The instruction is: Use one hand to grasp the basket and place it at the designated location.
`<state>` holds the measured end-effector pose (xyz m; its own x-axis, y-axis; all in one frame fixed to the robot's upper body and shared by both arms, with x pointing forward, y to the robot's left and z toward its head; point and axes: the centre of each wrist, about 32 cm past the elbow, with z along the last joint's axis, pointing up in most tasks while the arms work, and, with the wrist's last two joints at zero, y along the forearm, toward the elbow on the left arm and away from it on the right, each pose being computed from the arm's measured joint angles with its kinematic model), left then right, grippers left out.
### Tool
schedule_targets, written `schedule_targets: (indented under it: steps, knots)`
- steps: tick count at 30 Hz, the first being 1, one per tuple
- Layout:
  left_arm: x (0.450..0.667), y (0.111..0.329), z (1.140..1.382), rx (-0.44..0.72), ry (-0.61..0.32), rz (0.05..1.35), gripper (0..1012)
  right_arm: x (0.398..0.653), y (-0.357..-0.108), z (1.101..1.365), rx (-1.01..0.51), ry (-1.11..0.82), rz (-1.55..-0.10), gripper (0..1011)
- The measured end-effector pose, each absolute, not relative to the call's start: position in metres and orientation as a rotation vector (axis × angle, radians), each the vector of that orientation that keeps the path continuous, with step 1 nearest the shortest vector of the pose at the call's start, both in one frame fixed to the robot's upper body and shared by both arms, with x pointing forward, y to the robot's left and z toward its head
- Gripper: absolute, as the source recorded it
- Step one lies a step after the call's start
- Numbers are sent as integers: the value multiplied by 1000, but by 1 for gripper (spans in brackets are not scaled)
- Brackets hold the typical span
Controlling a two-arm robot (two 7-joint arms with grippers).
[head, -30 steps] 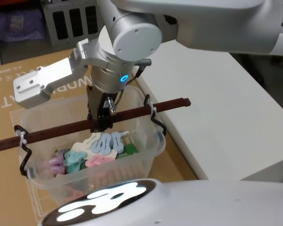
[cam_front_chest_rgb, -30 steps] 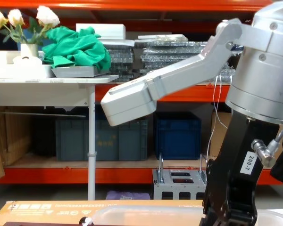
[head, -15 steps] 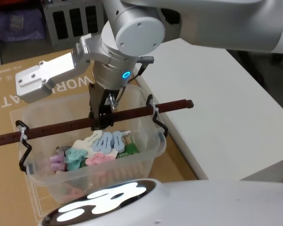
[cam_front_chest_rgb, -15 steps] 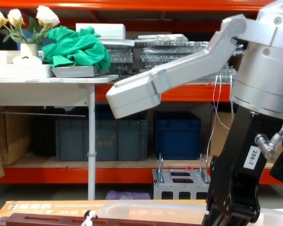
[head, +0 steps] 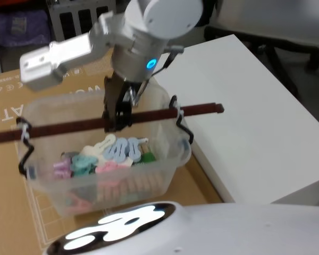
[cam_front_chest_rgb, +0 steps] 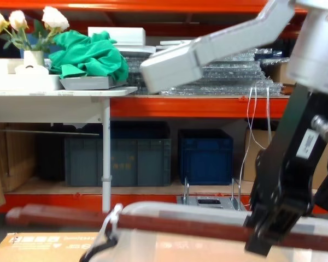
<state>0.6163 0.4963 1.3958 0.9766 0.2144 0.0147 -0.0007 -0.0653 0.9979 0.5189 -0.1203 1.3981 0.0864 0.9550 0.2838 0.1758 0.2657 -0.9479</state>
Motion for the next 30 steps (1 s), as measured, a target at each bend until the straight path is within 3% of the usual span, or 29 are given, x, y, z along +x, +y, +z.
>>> schedule_targets:
  steps: [16, 20, 30]
  knots:
    - [616, 496, 1396, 1629, 165, 178, 0, 533, -164, 1442, -1210, -1307, 685, 244]
    - [616, 496, 1396, 1629, 166, 178, 0, 538, -186, 1461, -1256, -1267, 587, 244]
    - [616, 496, 1396, 1629, 166, 178, 0, 551, -217, 1478, -1339, -1156, 438, 242]
